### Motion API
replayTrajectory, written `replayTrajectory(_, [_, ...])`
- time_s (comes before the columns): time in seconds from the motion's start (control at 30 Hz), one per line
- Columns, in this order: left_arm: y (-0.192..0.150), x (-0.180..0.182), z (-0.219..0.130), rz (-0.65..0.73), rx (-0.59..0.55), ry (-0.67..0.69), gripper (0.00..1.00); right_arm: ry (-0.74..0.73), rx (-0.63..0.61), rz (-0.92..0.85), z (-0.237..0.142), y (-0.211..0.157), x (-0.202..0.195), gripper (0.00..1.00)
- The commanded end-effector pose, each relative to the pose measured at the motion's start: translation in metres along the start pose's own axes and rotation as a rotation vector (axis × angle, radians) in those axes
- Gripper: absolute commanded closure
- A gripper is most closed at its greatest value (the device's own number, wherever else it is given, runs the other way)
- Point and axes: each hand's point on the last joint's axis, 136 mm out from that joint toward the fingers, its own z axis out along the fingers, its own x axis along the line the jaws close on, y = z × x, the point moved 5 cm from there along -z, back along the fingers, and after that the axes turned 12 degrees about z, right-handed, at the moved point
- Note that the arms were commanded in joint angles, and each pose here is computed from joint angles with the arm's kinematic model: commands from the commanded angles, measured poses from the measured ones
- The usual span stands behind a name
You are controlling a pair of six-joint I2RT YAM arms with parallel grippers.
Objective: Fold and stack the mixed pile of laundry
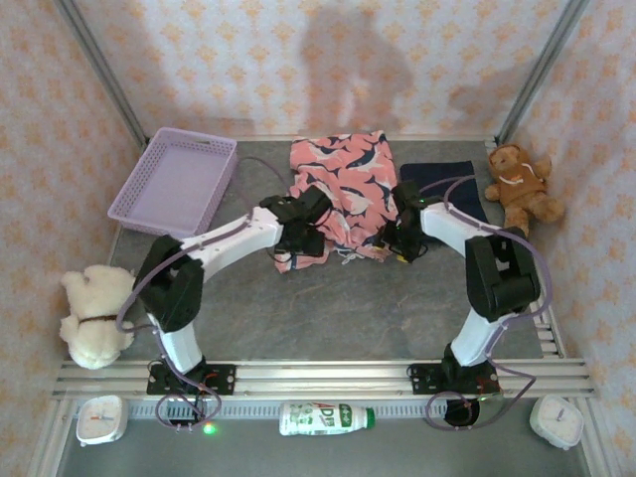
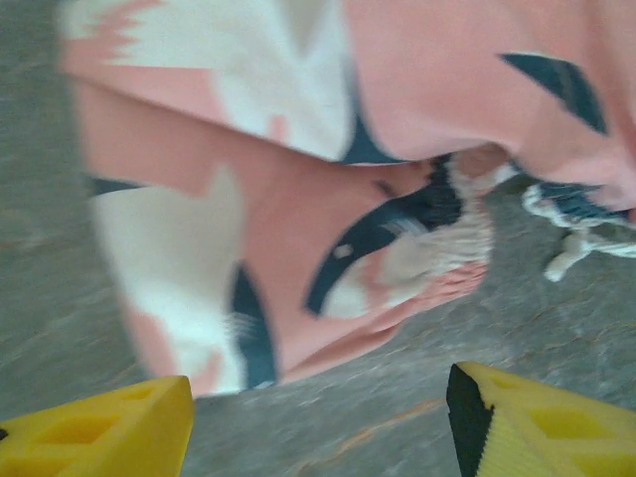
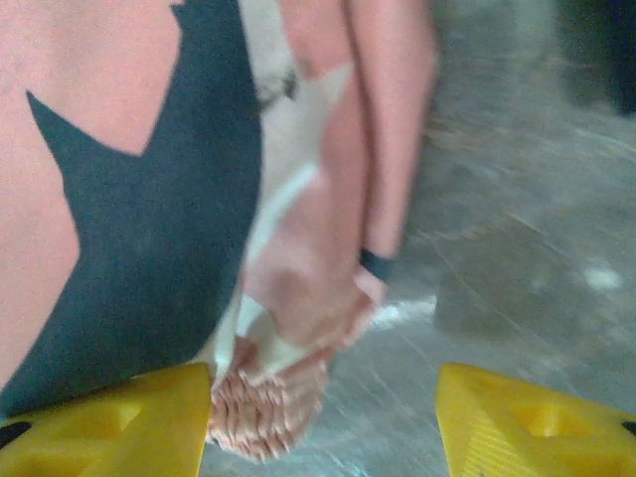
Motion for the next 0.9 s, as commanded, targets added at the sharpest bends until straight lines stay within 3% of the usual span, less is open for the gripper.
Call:
replayTrajectory(0.0, [0.014,-0.022,0.031,-0.014,-0.017,-0.025,0.3,0.085,0.002,0.022,0.012,0.007,0.017,0.39])
replayTrajectory(0.1, [0.011,-0.031,0.065,-0.026,0.051,-0.024,0.31,0.042,-0.002,0.049,0.022,0.008,0.009,0.44])
replayTrajectory(0.17, [0.003,-0.032,0.087,-0.02,0.112,-0.004,0.34,0.006,-0.017,0.058,0.025,0.009,0.002,0.61])
replayTrajectory(0.2, [0.0,-0.03,0.094,-0.017,0.139,0.019,0.43,-0.013,-0.023,0.065,0.026,0.009,-0.001,0.7])
replayTrajectory(0.23, [-0.004,-0.027,0.097,-0.012,0.159,0.048,0.6,-0.023,-0.025,0.067,0.027,0.009,-0.003,0.79])
replayTrajectory(0.27, [-0.005,-0.023,0.097,-0.011,0.165,0.066,0.71,-0.021,-0.023,0.066,0.028,0.008,-0.003,0.86])
replayTrajectory(0.33, [-0.003,-0.018,0.086,0.001,0.147,0.09,0.9,-0.012,-0.021,0.064,0.025,0.01,0.0,1.0])
replayTrajectory(0.37, [0.002,-0.016,0.077,0.009,0.129,0.098,0.95,-0.008,-0.027,0.059,0.022,0.011,0.003,1.0])
replayTrajectory(0.4, [0.007,-0.013,0.065,0.02,0.106,0.105,1.0,-0.005,-0.042,0.052,0.017,0.014,0.007,1.0])
replayTrajectory(0.5, [0.032,0.001,0.019,0.042,0.02,0.133,1.0,0.0,-0.087,0.023,-0.006,0.03,0.024,1.0])
replayTrajectory(0.63, [0.081,0.029,-0.052,0.065,-0.108,0.101,1.0,0.121,-0.152,-0.012,-0.062,0.063,0.073,1.0])
replayTrajectory(0.7, [0.107,0.048,-0.089,0.049,-0.183,0.093,1.0,0.216,-0.201,-0.024,-0.104,0.086,0.103,1.0])
replayTrajectory(0.87, [0.166,0.079,-0.207,-0.004,-0.496,-0.042,1.0,0.516,-0.346,-0.08,-0.237,0.122,0.168,1.0])
